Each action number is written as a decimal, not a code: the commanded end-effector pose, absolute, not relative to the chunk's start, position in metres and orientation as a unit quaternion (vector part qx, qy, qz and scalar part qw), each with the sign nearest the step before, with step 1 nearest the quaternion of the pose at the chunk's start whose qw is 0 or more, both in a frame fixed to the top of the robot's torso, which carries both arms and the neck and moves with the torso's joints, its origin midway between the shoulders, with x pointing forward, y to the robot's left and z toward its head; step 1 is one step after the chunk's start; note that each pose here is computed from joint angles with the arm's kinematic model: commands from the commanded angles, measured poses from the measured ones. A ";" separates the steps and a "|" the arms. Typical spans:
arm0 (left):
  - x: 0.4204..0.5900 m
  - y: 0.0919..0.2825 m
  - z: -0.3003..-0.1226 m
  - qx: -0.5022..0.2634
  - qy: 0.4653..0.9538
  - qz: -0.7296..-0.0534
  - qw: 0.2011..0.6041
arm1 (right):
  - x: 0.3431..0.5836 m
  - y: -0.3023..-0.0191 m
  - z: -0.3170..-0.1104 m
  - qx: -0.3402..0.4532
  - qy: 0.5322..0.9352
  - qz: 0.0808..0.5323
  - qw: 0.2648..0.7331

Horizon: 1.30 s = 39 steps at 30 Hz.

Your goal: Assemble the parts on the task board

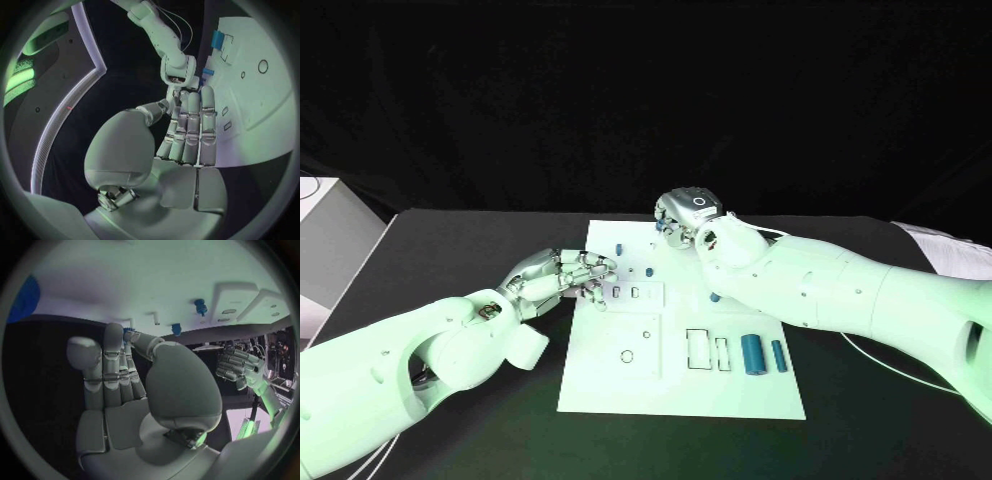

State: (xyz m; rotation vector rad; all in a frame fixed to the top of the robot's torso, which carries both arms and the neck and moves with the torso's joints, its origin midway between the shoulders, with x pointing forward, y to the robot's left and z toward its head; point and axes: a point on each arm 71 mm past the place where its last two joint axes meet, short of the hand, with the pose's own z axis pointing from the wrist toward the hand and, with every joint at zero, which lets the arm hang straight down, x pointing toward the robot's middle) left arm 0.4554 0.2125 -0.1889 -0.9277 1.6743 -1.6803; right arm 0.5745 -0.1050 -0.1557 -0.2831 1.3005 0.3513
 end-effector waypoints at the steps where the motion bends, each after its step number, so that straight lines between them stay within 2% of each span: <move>1: 0.454 0.209 -0.188 -0.341 0.629 -0.638 0.286 | 0.575 -0.104 -0.158 -0.137 0.608 0.160 0.766; 39: 0.454 0.211 -0.187 -0.342 0.630 -0.636 0.287 | 0.576 -0.101 -0.163 -0.136 0.631 0.166 0.746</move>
